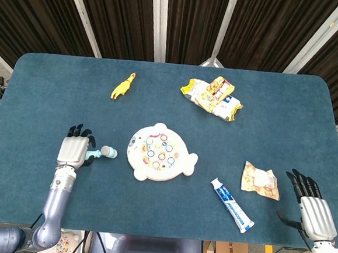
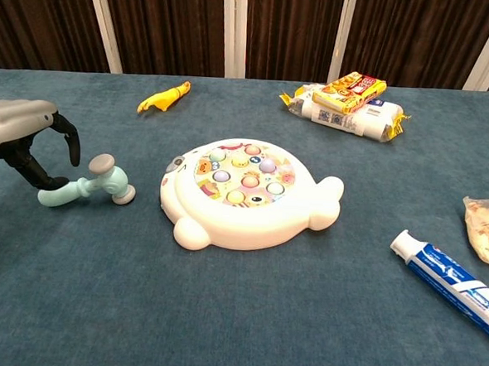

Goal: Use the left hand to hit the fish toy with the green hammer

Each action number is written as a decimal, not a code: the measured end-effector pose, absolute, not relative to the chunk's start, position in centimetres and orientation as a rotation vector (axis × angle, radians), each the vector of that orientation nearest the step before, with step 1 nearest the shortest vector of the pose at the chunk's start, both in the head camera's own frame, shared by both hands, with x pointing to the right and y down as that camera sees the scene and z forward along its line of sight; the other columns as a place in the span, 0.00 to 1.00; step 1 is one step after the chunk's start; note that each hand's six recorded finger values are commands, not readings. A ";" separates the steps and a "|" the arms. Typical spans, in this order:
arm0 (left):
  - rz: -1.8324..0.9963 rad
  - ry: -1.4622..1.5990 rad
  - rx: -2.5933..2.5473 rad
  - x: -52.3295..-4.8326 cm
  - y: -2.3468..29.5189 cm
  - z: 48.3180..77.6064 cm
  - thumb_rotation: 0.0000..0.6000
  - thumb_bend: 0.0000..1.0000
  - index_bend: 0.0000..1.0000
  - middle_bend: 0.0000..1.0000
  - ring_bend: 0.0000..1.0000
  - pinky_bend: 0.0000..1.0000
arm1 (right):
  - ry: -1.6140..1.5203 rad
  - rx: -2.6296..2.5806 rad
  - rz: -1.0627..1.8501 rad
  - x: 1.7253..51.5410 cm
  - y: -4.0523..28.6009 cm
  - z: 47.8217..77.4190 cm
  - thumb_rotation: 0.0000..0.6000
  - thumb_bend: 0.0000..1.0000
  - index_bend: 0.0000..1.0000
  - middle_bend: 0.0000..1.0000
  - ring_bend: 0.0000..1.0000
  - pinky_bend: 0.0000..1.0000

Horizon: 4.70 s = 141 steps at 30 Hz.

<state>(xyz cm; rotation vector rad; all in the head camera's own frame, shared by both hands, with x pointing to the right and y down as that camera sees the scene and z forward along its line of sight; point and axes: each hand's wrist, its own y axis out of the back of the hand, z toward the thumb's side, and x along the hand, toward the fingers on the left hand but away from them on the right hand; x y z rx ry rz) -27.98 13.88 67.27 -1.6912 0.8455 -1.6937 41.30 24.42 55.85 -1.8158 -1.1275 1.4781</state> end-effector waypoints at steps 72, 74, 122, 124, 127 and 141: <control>-1.633 0.897 -1.680 -25.7 13.6 69.0 1.00 0.74 0.59 0.44 0.33 0.45 | -1.158 -1.840 1.478 41.2 24.4 55.8 1.00 0.23 0.00 0.00 0.00 0.00; -1.619 0.900 -1.674 -25.9 13.3 68.7 1.00 0.74 0.59 0.44 0.33 0.45 | -1.158 -1.841 1.478 41.2 24.4 55.8 1.00 0.23 0.00 0.00 0.00 0.00; -1.241 0.722 -1.715 -17.8 6.4 63.4 1.00 0.76 0.63 0.52 0.39 0.52 | -1.186 -1.855 1.498 41.3 24.1 56.3 1.00 0.23 0.00 0.00 0.00 0.00; -1.245 0.709 -1.719 -17.5 6.3 63.7 1.00 0.76 0.63 0.52 0.39 0.52 | -1.188 -1.855 1.501 41.3 24.1 56.4 1.00 0.23 0.00 0.00 0.00 0.00; -1.251 0.696 -1.720 -17.0 6.0 64.1 1.00 0.76 0.63 0.52 0.39 0.52 | -1.194 -1.858 1.505 41.4 24.1 56.4 1.00 0.23 0.00 0.00 0.00 0.00; -1.240 0.629 -1.738 -13.6 6.6 65.7 1.00 0.76 0.63 0.52 0.39 0.52 | -1.209 -1.877 1.501 41.3 24.0 56.5 1.00 0.23 0.00 0.00 0.00 0.00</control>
